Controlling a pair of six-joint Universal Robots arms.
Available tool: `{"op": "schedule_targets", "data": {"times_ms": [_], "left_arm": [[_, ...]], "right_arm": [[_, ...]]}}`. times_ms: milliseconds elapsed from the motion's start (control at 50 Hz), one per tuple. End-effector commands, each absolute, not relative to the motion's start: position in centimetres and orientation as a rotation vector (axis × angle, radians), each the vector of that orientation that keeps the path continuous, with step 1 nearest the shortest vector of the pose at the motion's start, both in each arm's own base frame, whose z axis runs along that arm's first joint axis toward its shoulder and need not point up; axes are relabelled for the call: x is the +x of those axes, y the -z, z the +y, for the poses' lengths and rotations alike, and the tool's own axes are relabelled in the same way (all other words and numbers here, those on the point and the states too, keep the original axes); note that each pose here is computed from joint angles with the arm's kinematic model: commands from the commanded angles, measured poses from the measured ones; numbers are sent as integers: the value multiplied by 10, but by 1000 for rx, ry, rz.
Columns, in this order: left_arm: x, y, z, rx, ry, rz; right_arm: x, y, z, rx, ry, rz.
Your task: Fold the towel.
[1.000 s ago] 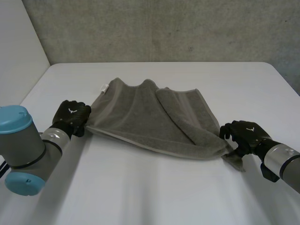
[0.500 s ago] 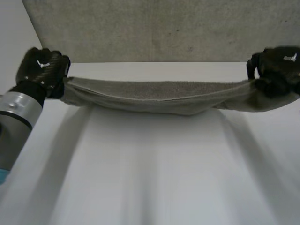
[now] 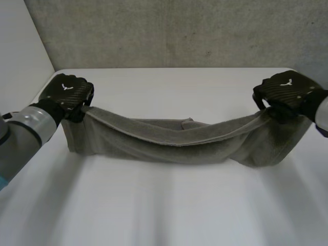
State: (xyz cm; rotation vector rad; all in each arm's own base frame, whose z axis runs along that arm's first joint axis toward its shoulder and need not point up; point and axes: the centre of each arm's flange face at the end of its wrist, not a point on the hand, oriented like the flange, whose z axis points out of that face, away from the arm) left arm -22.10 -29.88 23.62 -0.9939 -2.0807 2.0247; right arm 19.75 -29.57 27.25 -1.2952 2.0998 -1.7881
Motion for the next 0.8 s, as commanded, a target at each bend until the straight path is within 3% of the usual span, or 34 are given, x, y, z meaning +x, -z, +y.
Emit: {"op": "schedule_targets", "data": {"times_ms": [20,140,180,220,240,260,280,320,340,380,480,560,620,660,700,720,760,780,800], "left_arm": [[-227,-217,-334,-991,-1999,-2104],[-234,-209,-363,-985,-1995,-2111],[-236,-214,-369,-978,-2010,-2099],[-238,-223,-376,-972,-2051,-2070],[-241,-238,-382,-965,-2112,-2019],[-245,-257,-388,-952,-2182,-1956],[-245,-257,-388,-952,-2183,-1956],[-247,-306,-396,-873,-2343,-1814],[-247,-306,-396,-873,-2344,-1813],[-246,-363,-391,-738,-2485,-1654],[-239,-411,-379,-604,-2552,-1501],[-237,-410,-376,-580,-2523,-1512],[-234,-390,-375,-589,-2461,-1601],[-234,-371,-374,-600,-2408,-1669],[-231,-330,-372,-639,-2284,-1792],[-231,-330,-372,-639,-2283,-1792],[-222,-286,-369,-675,-2160,-1895],[-222,-286,-369,-675,-2159,-1895],[-215,-264,-367,-679,-2100,-1947]], "right_arm": [[212,-255,-323,-1314,1801,2088],[226,-249,-345,-1329,1848,2045],[231,-255,-348,-1326,1884,2019],[239,-283,-362,-1282,2045,1935],[239,-283,-362,-1282,2046,1934],[242,-304,-369,-1226,2156,1865],[242,-304,-369,-1226,2157,1864],[243,-354,-380,-1064,2375,1694],[243,-354,-380,-1063,2376,1694],[238,-403,-379,-895,2526,1513],[235,-440,-366,-825,2575,1355],[237,-433,-363,-854,2529,1381],[240,-410,-359,-908,2414,1458],[241,-396,-357,-935,2356,1492],[234,-365,-355,-989,2248,1578],[234,-365,-355,-990,2248,1579],[224,-327,-353,-1053,2130,1676],[224,-327,-353,-1053,2129,1676],[221,-308,-350,-1090,2063,1712]]}}
